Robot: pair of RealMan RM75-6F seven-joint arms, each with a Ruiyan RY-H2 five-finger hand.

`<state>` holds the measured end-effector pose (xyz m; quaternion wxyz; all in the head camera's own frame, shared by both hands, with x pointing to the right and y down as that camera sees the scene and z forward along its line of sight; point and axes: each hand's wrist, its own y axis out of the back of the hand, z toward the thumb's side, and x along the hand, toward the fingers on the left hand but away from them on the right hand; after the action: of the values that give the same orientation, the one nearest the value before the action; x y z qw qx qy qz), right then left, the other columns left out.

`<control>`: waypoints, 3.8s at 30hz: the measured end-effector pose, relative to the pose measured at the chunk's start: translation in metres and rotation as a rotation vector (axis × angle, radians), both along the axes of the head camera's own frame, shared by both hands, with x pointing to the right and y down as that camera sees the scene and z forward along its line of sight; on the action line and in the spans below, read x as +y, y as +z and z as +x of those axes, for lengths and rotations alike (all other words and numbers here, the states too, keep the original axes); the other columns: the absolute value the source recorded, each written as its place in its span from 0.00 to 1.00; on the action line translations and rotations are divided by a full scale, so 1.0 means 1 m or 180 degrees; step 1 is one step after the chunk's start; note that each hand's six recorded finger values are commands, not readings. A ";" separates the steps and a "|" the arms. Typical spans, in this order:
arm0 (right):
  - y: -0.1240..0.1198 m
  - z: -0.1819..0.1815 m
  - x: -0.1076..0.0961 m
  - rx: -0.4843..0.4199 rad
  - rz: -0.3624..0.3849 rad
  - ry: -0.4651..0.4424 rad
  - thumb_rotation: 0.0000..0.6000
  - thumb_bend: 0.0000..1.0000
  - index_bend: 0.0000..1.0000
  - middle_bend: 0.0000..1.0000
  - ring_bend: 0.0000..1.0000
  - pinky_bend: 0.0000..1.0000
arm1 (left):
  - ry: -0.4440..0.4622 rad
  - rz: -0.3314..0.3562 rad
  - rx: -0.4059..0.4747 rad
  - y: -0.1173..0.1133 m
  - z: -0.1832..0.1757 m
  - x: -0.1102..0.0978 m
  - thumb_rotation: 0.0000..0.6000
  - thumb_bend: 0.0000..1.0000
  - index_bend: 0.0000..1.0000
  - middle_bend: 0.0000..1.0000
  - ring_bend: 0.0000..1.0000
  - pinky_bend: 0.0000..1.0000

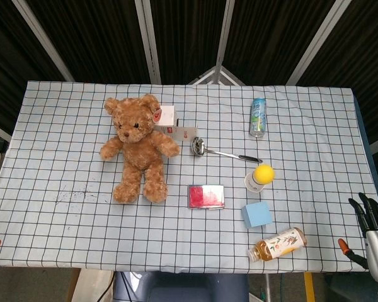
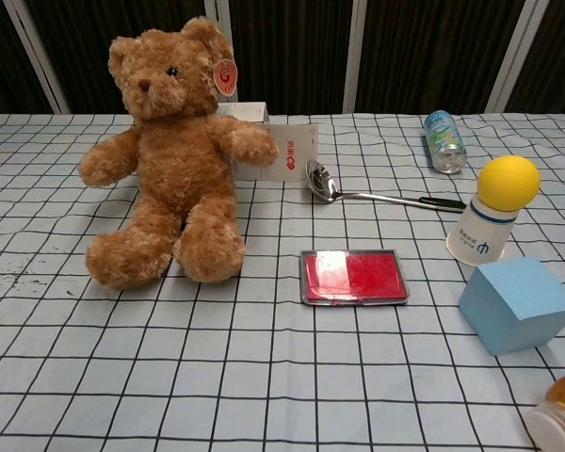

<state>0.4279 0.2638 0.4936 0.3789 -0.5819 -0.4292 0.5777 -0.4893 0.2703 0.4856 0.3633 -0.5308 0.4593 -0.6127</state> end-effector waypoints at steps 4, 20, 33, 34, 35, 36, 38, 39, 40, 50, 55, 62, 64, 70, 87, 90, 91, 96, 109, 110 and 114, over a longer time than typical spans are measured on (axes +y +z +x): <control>0.002 0.000 0.000 0.0009 -0.0029 -0.0005 1.00 0.22 0.12 0.06 0.08 0.00 | -0.0049 0.0094 0.0031 -0.006 -0.004 -0.001 1.00 0.26 0.17 0.00 0.00 0.00; 0.002 0.002 0.002 0.0036 -0.0050 0.0025 1.00 0.22 0.12 0.06 0.08 0.00 | -0.0020 0.0023 0.0137 0.002 -0.004 -0.006 1.00 0.29 0.17 0.01 0.00 0.00; 0.005 0.002 0.003 0.0012 -0.0095 0.0023 1.00 0.22 0.12 0.06 0.08 0.00 | -0.0400 -0.0350 0.1785 0.062 0.036 -0.062 1.00 0.24 0.20 0.05 0.00 0.00; 0.006 0.002 0.003 0.0014 -0.0104 0.0021 1.00 0.22 0.12 0.06 0.08 0.00 | -0.0492 -0.0401 0.1930 0.069 0.039 -0.070 1.00 0.24 0.20 0.04 0.00 0.00; 0.006 0.002 0.003 0.0016 -0.0111 0.0021 1.00 0.22 0.12 0.06 0.08 0.00 | -0.0556 -0.0438 0.2012 0.075 0.041 -0.077 1.00 0.24 0.20 0.04 0.00 0.00; 0.007 0.002 0.003 0.0018 -0.0116 0.0022 1.00 0.22 0.12 0.06 0.08 0.00 | -0.0619 -0.0480 0.2079 0.080 0.043 -0.083 1.00 0.24 0.19 0.05 0.00 0.00; 0.008 0.002 0.003 0.0018 -0.0124 0.0025 1.00 0.22 0.12 0.06 0.08 0.00 | -0.0752 -0.0613 0.2223 0.093 0.050 -0.095 1.00 0.24 0.19 0.05 0.00 0.00; 0.008 0.002 0.003 0.0018 -0.0130 0.0027 1.00 0.22 0.12 0.06 0.08 0.00 | -0.0807 -0.0678 0.2296 0.099 0.055 -0.100 1.00 0.24 0.19 0.05 0.00 0.00; 0.009 0.002 0.003 0.0019 -0.0138 0.0029 1.00 0.22 0.12 0.06 0.08 0.00 | -0.0879 -0.0762 0.2393 0.107 0.061 -0.107 1.00 0.24 0.19 0.06 0.00 0.00; 0.015 0.007 0.002 0.0042 -0.0201 0.0058 1.00 0.22 0.12 0.06 0.08 0.00 | -0.1532 -0.0834 0.3174 0.154 0.102 -0.163 1.00 0.24 0.22 0.10 0.00 0.00; 0.018 0.008 0.002 0.0035 -0.0220 0.0055 1.00 0.22 0.12 0.06 0.08 0.00 | -0.1913 -0.0843 0.3535 0.183 0.120 -0.176 1.00 0.24 0.22 0.10 0.00 0.00; 0.019 0.010 0.001 0.0049 -0.0228 0.0085 1.00 0.22 0.12 0.06 0.08 0.00 | -0.2302 -0.1004 0.3870 0.221 0.141 -0.176 1.00 0.24 0.23 0.13 0.00 0.00; 0.020 0.011 0.001 0.0049 -0.0237 0.0087 1.00 0.22 0.12 0.06 0.08 0.00 | -0.2371 -0.1010 0.3931 0.230 0.146 -0.177 1.00 0.24 0.23 0.14 0.00 0.00; 0.020 0.011 0.001 0.0049 -0.0242 0.0087 1.00 0.22 0.12 0.06 0.08 0.00 | -0.2473 -0.0965 0.4112 0.247 0.165 -0.184 1.00 0.24 0.23 0.15 0.00 0.00; 0.019 0.012 0.001 0.0040 -0.0234 0.0103 1.00 0.22 0.12 0.06 0.08 0.00 | -0.2506 -0.0941 0.4218 0.265 0.194 -0.192 1.00 0.24 0.26 0.26 0.00 0.00; 0.019 0.012 0.001 0.0037 -0.0237 0.0099 1.00 0.22 0.12 0.06 0.08 0.00 | -0.2515 -0.0897 0.4214 0.266 0.194 -0.193 1.00 0.24 0.27 0.27 0.00 0.00; 0.019 0.011 0.002 0.0038 -0.0240 0.0096 1.00 0.22 0.12 0.06 0.07 0.00 | -0.2517 -0.0874 0.4213 0.265 0.194 -0.195 1.00 0.24 0.27 0.27 0.00 0.00; 0.020 0.010 0.002 0.0040 -0.0244 0.0088 1.00 0.22 0.12 0.06 0.08 0.00 | -0.2534 -0.0821 0.4199 0.266 0.193 -0.197 1.00 0.24 0.28 0.27 0.00 0.00; 0.022 0.011 0.002 0.0061 -0.0282 0.0111 1.00 0.22 0.12 0.06 0.08 0.00 | -0.2578 -0.0750 0.4135 0.269 0.188 -0.197 1.00 0.55 0.42 0.32 0.00 0.00; 0.022 0.011 0.002 0.0061 -0.0282 0.0112 1.00 0.22 0.12 0.06 0.08 0.00 | -0.2578 -0.0752 0.4127 0.269 0.188 -0.197 1.00 0.56 0.42 0.33 0.00 0.00; 0.022 0.011 0.002 0.0059 -0.0282 0.0114 1.00 0.22 0.12 0.06 0.08 0.00 | -0.2588 -0.0746 0.4121 0.270 0.188 -0.197 1.00 0.61 0.46 0.36 0.00 0.00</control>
<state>0.4386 0.2659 0.5157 0.3464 -0.5849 -0.4100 0.6081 -0.3009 0.0730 0.7552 -0.2898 -0.6079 0.6711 -0.3100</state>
